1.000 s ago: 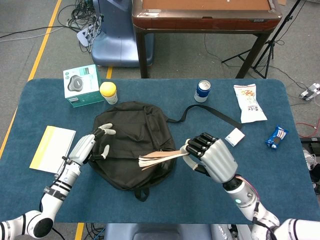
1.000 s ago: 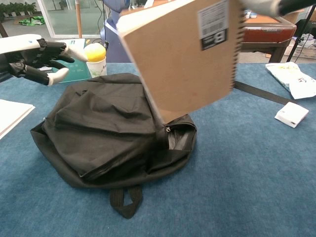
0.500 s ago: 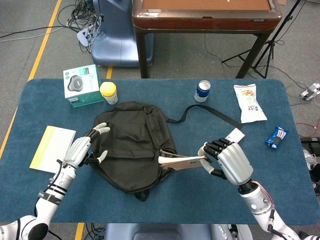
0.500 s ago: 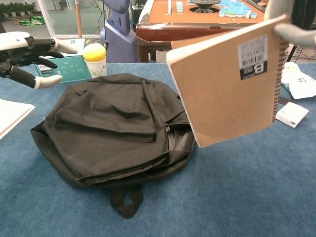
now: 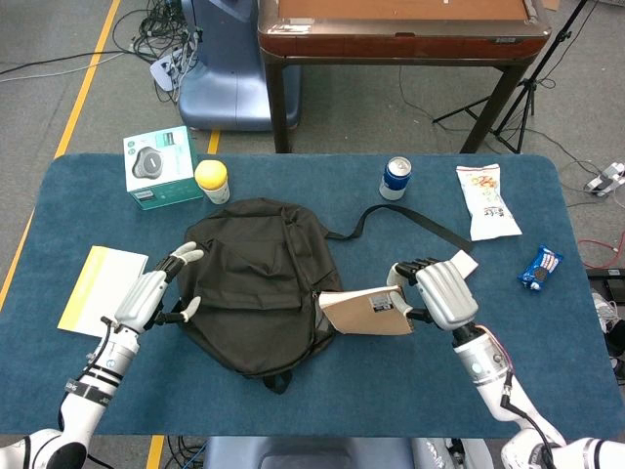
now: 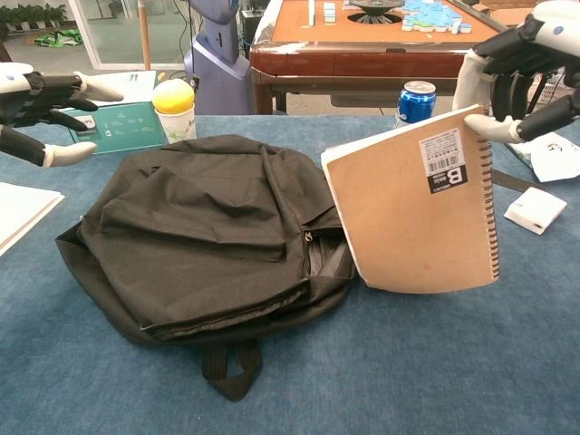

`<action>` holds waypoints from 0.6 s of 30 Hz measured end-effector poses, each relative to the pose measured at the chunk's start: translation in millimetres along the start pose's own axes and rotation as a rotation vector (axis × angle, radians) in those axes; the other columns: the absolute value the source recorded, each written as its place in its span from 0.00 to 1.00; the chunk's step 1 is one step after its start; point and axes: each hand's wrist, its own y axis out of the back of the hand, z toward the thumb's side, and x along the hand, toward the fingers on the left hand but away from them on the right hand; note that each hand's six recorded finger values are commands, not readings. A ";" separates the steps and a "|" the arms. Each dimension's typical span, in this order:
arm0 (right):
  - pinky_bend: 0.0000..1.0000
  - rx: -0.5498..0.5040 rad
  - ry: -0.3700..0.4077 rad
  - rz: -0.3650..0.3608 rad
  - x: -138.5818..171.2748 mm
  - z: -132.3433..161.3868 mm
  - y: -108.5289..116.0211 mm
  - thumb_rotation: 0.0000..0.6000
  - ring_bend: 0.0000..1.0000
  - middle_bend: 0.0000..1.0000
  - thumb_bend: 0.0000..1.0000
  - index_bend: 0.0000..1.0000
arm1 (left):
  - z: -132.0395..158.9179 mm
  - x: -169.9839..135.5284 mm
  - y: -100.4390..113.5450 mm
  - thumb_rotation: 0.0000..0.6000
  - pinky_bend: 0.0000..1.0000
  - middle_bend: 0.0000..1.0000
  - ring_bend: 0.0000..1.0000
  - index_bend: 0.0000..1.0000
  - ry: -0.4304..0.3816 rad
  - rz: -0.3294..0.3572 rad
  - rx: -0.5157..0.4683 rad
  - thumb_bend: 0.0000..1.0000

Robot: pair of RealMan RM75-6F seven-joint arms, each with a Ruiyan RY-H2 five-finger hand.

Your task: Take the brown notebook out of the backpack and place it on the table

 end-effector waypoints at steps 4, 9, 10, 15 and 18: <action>0.57 0.006 -0.035 -0.007 -12.9 -8.2 -3.8 1.00 0.44 0.53 0.57 0.87 | -2.7 -1.9 1.6 1.00 0.09 0.04 0.04 0.14 0.008 0.005 -0.005 0.36; 0.51 0.014 -0.097 -0.031 -28.5 -23.9 -5.2 1.00 0.36 0.44 0.56 0.76 | -6.5 -3.8 5.1 1.00 0.09 0.04 0.04 0.14 0.016 0.016 -0.012 0.36; 0.49 0.017 -0.110 -0.031 -31.1 -27.5 -5.9 1.00 0.33 0.40 0.56 0.68 | -7.5 -4.2 6.0 1.00 0.09 0.04 0.04 0.14 0.018 0.019 -0.012 0.36; 0.26 0.010 -0.160 -0.002 -45.1 -38.6 -11.1 1.00 0.10 0.18 0.55 0.24 | -11.3 -5.3 11.6 1.00 0.09 0.04 0.04 0.14 0.026 0.035 -0.012 0.35; 0.12 0.010 -0.172 -0.002 -52.8 -38.8 -8.6 1.00 0.01 0.05 0.54 0.04 | -13.0 -5.6 14.8 1.00 0.09 0.04 0.04 0.14 0.030 0.043 -0.012 0.34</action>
